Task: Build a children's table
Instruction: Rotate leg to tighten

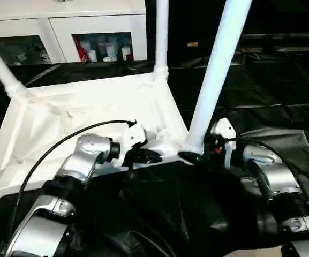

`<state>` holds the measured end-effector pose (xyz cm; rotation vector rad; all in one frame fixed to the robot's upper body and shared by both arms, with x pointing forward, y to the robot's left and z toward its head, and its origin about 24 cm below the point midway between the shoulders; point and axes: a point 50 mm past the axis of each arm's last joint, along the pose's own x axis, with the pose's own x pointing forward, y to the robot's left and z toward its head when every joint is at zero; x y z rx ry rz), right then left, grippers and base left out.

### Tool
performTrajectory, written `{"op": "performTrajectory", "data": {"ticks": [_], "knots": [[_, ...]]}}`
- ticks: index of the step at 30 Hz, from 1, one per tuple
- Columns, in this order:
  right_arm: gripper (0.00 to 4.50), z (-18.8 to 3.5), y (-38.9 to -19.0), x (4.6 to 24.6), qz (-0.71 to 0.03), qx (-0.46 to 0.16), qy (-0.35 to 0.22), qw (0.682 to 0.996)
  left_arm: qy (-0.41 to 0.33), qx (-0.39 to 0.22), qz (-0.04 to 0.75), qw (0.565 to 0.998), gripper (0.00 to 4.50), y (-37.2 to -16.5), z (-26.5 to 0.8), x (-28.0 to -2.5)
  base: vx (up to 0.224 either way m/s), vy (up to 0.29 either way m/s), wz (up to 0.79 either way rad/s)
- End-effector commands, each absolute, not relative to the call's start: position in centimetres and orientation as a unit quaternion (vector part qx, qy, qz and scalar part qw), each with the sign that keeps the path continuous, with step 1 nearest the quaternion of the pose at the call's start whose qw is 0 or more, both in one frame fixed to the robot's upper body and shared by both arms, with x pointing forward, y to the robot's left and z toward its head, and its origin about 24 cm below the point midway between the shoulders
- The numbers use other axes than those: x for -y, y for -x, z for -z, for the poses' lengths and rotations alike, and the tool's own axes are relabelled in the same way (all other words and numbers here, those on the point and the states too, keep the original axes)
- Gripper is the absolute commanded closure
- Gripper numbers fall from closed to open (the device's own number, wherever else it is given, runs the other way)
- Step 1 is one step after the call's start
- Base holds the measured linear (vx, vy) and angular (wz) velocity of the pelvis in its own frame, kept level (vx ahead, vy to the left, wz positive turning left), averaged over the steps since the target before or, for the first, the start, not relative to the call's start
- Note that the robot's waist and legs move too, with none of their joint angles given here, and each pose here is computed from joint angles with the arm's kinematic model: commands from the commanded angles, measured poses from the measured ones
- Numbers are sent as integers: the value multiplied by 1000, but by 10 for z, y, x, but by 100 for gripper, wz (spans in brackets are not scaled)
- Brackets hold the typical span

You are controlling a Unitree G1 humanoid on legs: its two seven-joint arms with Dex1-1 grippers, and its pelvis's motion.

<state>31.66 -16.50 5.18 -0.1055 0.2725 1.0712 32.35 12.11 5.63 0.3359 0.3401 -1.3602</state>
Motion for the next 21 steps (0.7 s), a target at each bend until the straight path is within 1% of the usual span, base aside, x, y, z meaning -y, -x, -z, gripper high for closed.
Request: {"op": "performTrajectory", "data": {"ticks": [1,2,5,6,7,11,12,13,14,18,19,20,21], "knots": [[47,-53,-315,165,-517,-130,50,844,-128,-157,632,748,450,-318,-50,-120,0,0,0],[73,-53,-314,166,-519,-130,49,843,-128,-157,632,748,450,-318,-50,-120,0,0,0],[85,-53,-313,168,-527,-135,44,838,-126,-158,634,746,450,-318,-50,-121,0,0,0],[109,-53,-313,168,-528,-136,44,837,-126,-158,634,746,450,-318,-50,-121,0,0,0],[109,-53,-313,168,-528,-136,44,837,-126,-158,634,746,450,-318,-50,-121,0,0,0],[152,-51,-313,167,-527,-137,41,838,-125,-159,633,747,450,-318,-51,-121,0,0,0],[152,-49,-313,167,-523,-138,42,840,-124,-159,630,750,450,-319,-51,-121,0,0,0],[162,-49,-313,167,-523,-138,42,840,-124,-159,630,750,450,-319,-51,-121,0,0,0],[165,-45,-313,166,-505,-144,45,850,-121,-159,623,756,450,-320,-51,-121,0,0,0],[171,-36,-314,164,-469,-153,43,869,-120,-160,606,770,450,-323,-50,-119,0,0,0],[171,-32,-315,161,-451,-157,37,878,-123,-163,596,777,450,-325,-49,-117,0,0,0],[172,-32,-315,161,-451,-157,37,878,-123,-163,596,777,450,-325,-49,-117,0,0,0],[172,-29,-315,158,-434,-158,31,887,-124,-163,585,785,450,-328,-48,-115,0,0,0]]}}
